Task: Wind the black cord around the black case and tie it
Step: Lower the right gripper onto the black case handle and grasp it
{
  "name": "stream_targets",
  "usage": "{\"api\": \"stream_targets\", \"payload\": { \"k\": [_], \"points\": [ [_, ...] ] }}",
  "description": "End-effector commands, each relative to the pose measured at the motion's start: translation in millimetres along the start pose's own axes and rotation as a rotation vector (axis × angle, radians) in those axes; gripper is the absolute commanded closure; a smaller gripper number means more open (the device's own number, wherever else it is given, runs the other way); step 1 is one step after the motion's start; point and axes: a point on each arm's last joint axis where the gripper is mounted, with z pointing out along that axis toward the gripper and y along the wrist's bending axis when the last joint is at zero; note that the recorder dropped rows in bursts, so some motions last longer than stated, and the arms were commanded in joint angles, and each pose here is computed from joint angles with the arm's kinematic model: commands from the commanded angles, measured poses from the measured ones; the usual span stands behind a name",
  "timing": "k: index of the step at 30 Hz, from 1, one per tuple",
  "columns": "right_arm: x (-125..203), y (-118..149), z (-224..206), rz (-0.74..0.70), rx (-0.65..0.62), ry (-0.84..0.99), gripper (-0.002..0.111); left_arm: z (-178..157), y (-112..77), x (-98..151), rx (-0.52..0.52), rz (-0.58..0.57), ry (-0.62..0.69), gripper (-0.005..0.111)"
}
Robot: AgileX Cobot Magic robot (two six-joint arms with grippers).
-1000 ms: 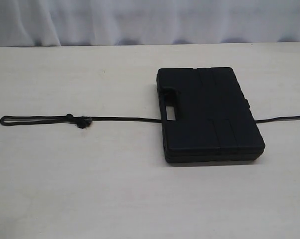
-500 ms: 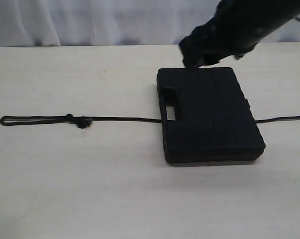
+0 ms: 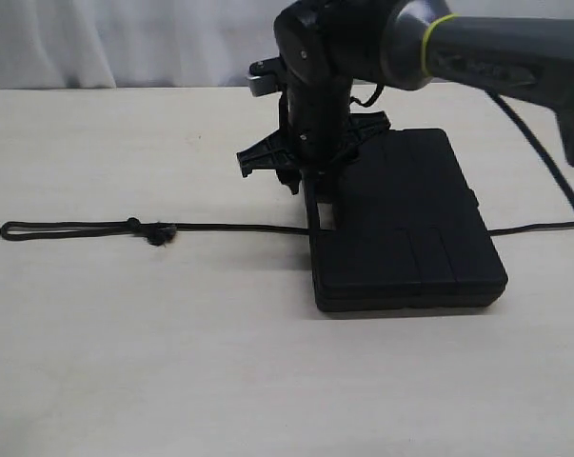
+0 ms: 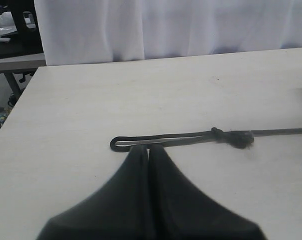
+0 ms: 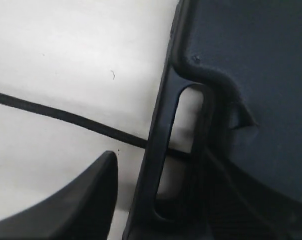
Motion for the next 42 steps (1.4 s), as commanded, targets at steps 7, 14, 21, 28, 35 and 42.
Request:
{"api": "stream_targets", "payload": {
  "k": [7,14,21,28,35,42],
  "points": [
    [-7,-17,32,0.088,0.003,0.040,0.060,0,0.0,-1,0.000,-0.001,-0.016,0.107],
    [-8,-15,42,0.105,-0.047,0.039,0.060,0,0.0,0,0.000,-0.001,-0.010,0.107],
    [-3,-7,58,0.091,-0.090,0.093,0.060,0,0.0,0,0.000,-0.001,-0.008,0.107],
    [-1,-6,66,0.091,-0.084,0.111,0.071,0,0.0,0,0.000,-0.001,-0.008,0.107],
    [-1,-6,66,0.091,-0.084,0.111,0.103,0,0.0,0,0.000,-0.001,-0.008,0.107],
    [3,-8,59,0.091,-0.071,0.153,0.104,0,0.0,0,0.000,-0.001,-0.008,0.107]
  ]
}}
